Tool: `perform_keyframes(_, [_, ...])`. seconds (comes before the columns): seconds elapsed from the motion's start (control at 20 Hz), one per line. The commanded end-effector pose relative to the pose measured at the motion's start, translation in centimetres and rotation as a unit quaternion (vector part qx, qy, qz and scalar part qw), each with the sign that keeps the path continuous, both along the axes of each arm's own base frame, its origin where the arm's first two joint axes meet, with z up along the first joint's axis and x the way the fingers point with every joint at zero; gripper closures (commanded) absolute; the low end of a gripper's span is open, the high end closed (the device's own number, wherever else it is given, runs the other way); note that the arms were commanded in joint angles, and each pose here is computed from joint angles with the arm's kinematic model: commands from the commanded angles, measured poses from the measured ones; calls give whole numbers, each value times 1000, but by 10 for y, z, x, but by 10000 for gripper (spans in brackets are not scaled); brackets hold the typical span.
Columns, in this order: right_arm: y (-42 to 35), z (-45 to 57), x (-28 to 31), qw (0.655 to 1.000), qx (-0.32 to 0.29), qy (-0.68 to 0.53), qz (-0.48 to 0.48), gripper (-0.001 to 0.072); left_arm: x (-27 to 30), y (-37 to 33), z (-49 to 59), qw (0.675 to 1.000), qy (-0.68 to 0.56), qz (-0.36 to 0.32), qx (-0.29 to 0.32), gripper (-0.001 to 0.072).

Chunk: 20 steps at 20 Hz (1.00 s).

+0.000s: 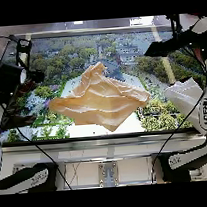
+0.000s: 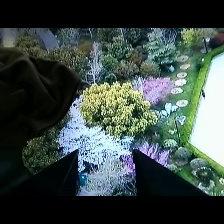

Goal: Fold the shirts.

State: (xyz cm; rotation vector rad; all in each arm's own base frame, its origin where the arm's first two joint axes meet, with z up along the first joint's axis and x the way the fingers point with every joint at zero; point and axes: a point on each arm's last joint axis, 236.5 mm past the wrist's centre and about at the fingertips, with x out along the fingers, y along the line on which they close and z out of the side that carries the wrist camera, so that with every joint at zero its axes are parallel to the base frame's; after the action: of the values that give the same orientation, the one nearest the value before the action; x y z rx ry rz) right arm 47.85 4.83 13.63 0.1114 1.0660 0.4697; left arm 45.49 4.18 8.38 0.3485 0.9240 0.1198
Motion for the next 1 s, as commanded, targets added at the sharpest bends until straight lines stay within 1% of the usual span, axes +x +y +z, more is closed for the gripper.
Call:
perform_keyframes(0.0, [-32, -20, -60, 996, -41, 78, -23, 351, -34, -5, -60, 990, 93, -78, -73, 366])
perform_keyframes(0.1, [-37, -39, -85, 993, -51, 100, -37, 351, -53, -28, -84, 973, 128, -161, -107, 366])
perform_keyframes(0.15, [-36, -49, -96, 993, -44, 102, -49, 351, -60, -33, -92, 966, 142, -192, -102, 365])
perform_keyframes(0.25, [-29, -69, -117, 992, -23, 98, -78, 350, -64, -32, -105, 961, 160, -204, -94, 356])
perform_keyframes(0.3, [-23, -80, -130, 991, -8, 97, -94, 349, -64, -31, -110, 960, 164, -204, -95, 334])
perform_keyframes(0.35, [-10, -91, -141, 989, 22, 100, -108, 346, -62, -30, -113, 960, 166, -203, -95, 323])
perform_keyframes(0.4, [9, -101, -154, 984, 68, 112, -120, 309, -62, -30, -116, 960, 168, -203, -95, 225])
perform_keyframes(0.45, [30, -110, -166, 976, 121, 129, -128, 303, -63, -31, -119, 959, 172, -203, -97, 98])
perform_keyframes(0.5, [50, -117, -178, 965, 169, 151, -132, 303, -64, -31, -120, 958, 175, -203, -97, 97])
perform_keyframes(0.55, [69, -128, -191, 953, 204, 178, -133, 303, -64, -31, -120, 957, 176, -208, -95, 97])
perform_keyframes(0.65, [90, -159, -218, 943, 210, 222, -129, 303, -64, -33, -120, 957, 174, -209, -99, 97])
perform_keyframes(0.85, [118, -201, -248, 942, 186, 248, -131, 303, -64, -38, -122, 956, 175, -207, -115, 98])
perform_keyframes(0.95, [129, -206, -260, 941, 175, 263, -120, 303, -67, -33, -125, 955, 185, -209, -101, 97])
